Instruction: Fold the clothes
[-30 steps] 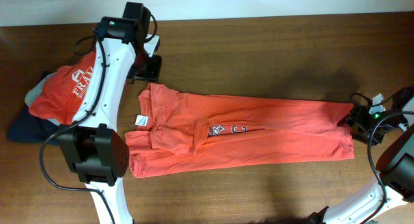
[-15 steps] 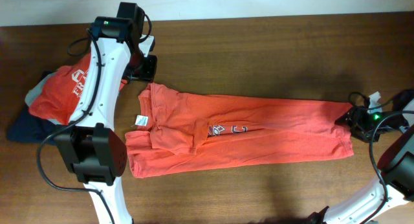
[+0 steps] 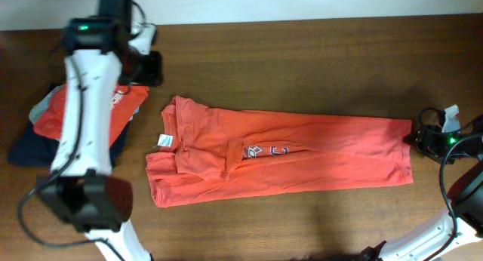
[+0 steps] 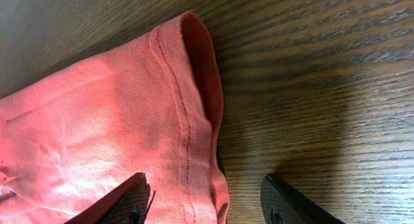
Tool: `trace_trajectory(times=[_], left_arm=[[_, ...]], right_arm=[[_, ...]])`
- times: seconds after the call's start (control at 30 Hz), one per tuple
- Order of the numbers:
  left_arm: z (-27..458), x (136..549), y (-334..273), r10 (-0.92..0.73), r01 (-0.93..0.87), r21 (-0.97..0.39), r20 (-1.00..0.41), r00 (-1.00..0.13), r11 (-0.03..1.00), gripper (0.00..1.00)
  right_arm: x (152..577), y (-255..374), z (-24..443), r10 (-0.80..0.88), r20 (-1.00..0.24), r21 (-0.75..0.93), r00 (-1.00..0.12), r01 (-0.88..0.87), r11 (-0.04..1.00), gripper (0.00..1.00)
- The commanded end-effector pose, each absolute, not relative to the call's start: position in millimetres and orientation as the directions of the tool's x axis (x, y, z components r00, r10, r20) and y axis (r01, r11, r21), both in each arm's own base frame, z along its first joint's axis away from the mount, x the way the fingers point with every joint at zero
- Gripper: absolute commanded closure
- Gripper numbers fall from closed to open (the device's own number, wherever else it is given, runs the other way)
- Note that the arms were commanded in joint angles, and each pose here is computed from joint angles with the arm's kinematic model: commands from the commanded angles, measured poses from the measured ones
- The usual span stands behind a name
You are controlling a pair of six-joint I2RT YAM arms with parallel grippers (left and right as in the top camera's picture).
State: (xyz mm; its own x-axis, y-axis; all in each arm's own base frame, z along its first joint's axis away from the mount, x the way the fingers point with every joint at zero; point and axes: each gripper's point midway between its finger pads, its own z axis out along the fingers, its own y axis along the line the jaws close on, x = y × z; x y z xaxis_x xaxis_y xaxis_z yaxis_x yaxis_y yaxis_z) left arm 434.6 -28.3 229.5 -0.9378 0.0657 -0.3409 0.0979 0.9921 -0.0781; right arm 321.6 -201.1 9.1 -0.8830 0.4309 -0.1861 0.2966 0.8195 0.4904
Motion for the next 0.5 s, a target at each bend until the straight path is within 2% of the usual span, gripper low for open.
trace_trajectory(times=[0.0,0.13,0.2,0.33,0.43,0.47], left_arm=[[256.3,432.0,-23.4,0.045,0.089,-0.091,-0.407,-0.912,0.992,0.49],[256.3,432.7,-22.1,0.043,0.087,-0.09,-0.408,-0.912,0.992,0.48],[256.9,434.0,-22.1,0.043,0.087,-0.09,-0.414,-0.909,0.992,0.44],[256.8,434.0,-21.8,0.043,0.087,-0.088,-0.414,-0.909,0.992,0.37],[256.6,433.6,-20.9,0.043,0.085,-0.083,-0.412,-0.91,0.993,0.21],[256.6,433.7,-21.1,0.043,0.085,-0.083,-0.412,-0.91,0.993,0.01]], right_arm=[[298.9,-183.5,-33.3,0.393,-0.077,0.478,-0.916,0.312,0.821,0.39],[295.8,-147.2,-49.1,0.36,-0.061,0.533,-0.931,0.275,0.8,0.39],[291.9,-134.0,-55.2,0.334,-0.042,0.533,-0.942,0.262,0.805,0.4],[290.8,-131.6,-60.3,0.351,-0.01,0.504,-0.936,0.298,0.81,0.48],[281.9,-141.1,-65.9,0.388,0.04,0.441,-0.921,0.365,0.82,0.58],[279.2,-144.3,-67.3,0.402,0.053,0.423,-0.914,0.385,0.82,0.59]])
